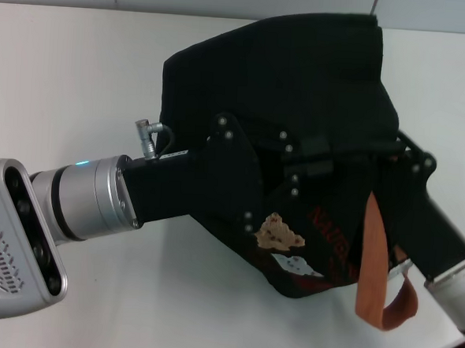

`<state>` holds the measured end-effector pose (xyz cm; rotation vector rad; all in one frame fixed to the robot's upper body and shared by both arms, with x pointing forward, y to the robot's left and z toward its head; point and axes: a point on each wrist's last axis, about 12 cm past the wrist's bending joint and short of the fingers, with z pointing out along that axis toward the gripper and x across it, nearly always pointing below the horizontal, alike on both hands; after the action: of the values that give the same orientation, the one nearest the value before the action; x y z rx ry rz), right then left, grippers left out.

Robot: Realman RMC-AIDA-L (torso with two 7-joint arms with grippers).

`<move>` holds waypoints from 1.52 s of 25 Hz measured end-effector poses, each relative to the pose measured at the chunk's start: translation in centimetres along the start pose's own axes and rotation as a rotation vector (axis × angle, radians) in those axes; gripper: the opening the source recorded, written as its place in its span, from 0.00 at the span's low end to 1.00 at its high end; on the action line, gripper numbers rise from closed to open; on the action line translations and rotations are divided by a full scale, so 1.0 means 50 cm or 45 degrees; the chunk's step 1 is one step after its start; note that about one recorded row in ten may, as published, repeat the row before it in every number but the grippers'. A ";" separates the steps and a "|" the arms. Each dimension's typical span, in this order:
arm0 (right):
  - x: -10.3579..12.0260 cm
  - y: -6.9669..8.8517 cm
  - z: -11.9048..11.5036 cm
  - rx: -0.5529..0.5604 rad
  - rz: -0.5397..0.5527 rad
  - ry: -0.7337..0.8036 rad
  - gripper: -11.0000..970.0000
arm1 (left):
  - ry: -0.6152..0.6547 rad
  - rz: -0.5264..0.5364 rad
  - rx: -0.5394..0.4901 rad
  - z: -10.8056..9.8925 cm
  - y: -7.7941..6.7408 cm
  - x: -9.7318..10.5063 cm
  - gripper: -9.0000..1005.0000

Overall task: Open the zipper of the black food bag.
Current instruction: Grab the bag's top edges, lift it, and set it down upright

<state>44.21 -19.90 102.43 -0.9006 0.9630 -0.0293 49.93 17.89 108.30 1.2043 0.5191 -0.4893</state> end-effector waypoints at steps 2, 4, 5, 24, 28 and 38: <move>0.004 -0.009 0.011 0.038 -0.003 0.014 0.57 | -0.005 -0.001 0.002 0.002 0.000 0.000 0.10; 0.009 -0.019 0.023 0.076 -0.007 0.026 0.57 | -0.010 -0.002 0.003 0.002 0.000 -0.001 0.10; 0.010 -0.023 0.028 0.088 -0.009 0.029 0.57 | -0.011 -0.003 0.003 0.002 0.000 -0.001 0.10; -0.013 -0.006 0.018 0.116 -0.153 0.006 0.42 | -0.015 0.001 0.002 0.004 0.003 -0.001 0.10; -0.013 -0.005 0.016 0.119 -0.186 0.017 0.25 | -0.015 0.002 0.000 0.004 0.003 -0.001 0.10; -0.001 0.001 0.017 0.080 -0.221 0.078 0.04 | -0.005 0.004 -0.016 0.004 0.005 0.001 0.10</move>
<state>44.78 -19.27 102.64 -0.9276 0.9334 -0.2346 50.13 17.78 108.51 1.1919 0.5161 -0.4856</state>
